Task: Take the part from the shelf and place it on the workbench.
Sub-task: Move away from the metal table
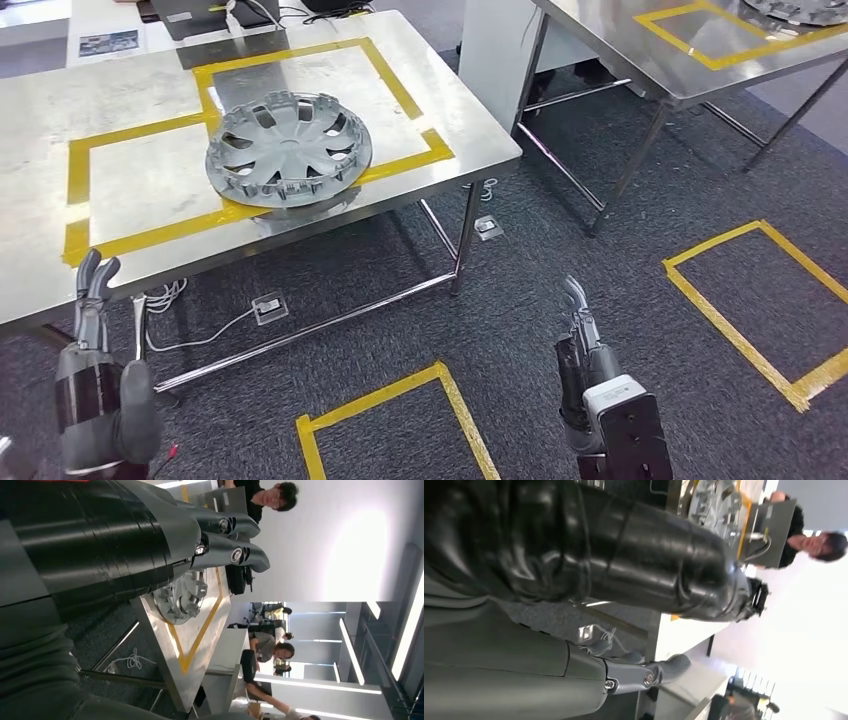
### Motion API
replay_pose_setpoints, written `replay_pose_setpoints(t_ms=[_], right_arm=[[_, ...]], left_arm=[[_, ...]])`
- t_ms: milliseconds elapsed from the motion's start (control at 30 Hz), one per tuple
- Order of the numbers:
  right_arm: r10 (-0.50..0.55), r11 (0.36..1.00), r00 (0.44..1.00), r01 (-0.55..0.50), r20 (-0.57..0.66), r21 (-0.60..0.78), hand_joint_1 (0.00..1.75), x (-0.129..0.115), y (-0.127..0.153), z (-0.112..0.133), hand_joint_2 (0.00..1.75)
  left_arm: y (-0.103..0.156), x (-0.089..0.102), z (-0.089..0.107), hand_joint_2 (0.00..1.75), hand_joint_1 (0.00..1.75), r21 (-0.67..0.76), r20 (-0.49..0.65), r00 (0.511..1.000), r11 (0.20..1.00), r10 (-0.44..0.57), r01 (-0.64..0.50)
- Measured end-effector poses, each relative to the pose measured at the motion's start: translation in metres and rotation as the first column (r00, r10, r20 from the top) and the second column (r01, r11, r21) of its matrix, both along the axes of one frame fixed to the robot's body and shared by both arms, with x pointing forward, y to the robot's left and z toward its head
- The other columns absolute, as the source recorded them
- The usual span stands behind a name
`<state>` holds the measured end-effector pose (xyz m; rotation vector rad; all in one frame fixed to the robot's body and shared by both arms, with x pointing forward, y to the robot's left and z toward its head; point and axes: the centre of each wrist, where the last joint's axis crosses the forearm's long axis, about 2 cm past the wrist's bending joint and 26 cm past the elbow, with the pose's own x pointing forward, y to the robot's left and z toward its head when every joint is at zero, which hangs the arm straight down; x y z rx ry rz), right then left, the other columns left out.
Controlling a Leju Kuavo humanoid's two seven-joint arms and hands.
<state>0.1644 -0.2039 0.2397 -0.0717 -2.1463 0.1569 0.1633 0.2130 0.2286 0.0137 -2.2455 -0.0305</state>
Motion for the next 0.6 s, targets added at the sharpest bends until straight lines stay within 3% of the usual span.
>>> replay_pose_setpoints(t_ms=[600], right_arm=[[-0.011, 1.000, 1.000, 0.012, -0.008, 0.017, 0.00, -0.0034, -0.0008, -0.0029, 0.00]], left_arm=[[0.0004, 0.0000, -0.0010, 0.00, 0.00, -0.016, -0.015, 1.000, 1.000, -0.026, 0.026]])
